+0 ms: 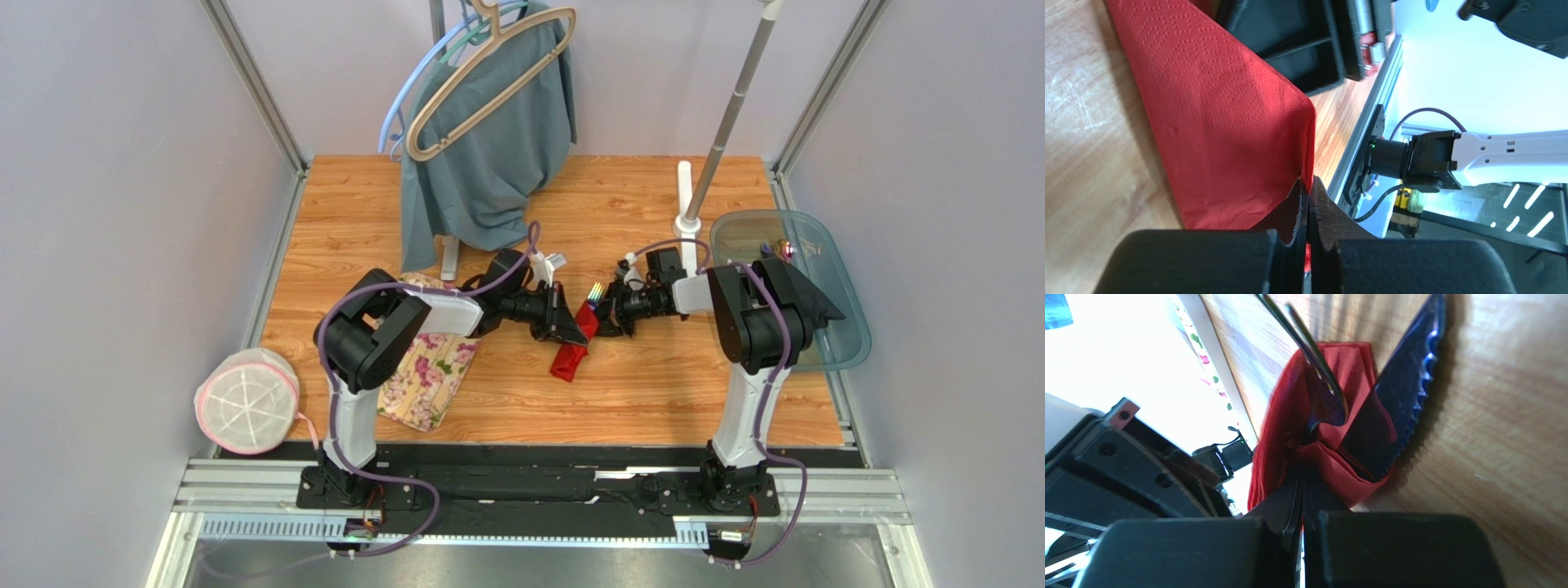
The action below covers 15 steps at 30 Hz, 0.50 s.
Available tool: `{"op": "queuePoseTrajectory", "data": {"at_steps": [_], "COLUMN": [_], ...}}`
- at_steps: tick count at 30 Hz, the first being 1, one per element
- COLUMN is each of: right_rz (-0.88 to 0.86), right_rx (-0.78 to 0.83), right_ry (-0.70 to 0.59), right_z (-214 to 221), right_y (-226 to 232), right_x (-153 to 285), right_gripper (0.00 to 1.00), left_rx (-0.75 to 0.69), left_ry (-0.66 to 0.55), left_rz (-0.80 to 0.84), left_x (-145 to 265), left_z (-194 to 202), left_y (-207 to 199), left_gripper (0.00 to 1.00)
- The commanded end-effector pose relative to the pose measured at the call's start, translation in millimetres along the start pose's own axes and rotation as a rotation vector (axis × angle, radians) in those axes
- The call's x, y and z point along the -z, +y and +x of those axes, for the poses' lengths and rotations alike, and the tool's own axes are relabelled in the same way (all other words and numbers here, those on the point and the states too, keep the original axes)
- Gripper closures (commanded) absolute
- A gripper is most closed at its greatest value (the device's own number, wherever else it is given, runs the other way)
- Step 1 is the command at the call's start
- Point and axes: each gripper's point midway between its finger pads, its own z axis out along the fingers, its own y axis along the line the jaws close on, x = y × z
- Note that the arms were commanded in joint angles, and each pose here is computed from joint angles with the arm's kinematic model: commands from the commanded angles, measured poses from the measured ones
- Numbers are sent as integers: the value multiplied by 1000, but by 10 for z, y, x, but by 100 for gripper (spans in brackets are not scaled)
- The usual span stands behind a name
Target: Place the utensils on the paper napkin and roll it up
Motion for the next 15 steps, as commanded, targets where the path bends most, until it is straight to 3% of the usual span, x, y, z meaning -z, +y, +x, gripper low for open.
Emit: {"op": "queuePoseTrajectory", "data": {"at_steps": [1, 15], "right_rz": [161, 175], "right_rx": [-40, -50], "right_ry": [-48, -36], "right_z": [-48, -32], "right_y": [-437, -486], "right_x": [-98, -108], "right_gripper": [100, 100], "left_rx": [-18, 13], "left_ry": [15, 40], "left_rz": [65, 64], "left_x": [-104, -313], "left_z": [48, 186], "left_y": [32, 383], "left_gripper": [99, 98]}}
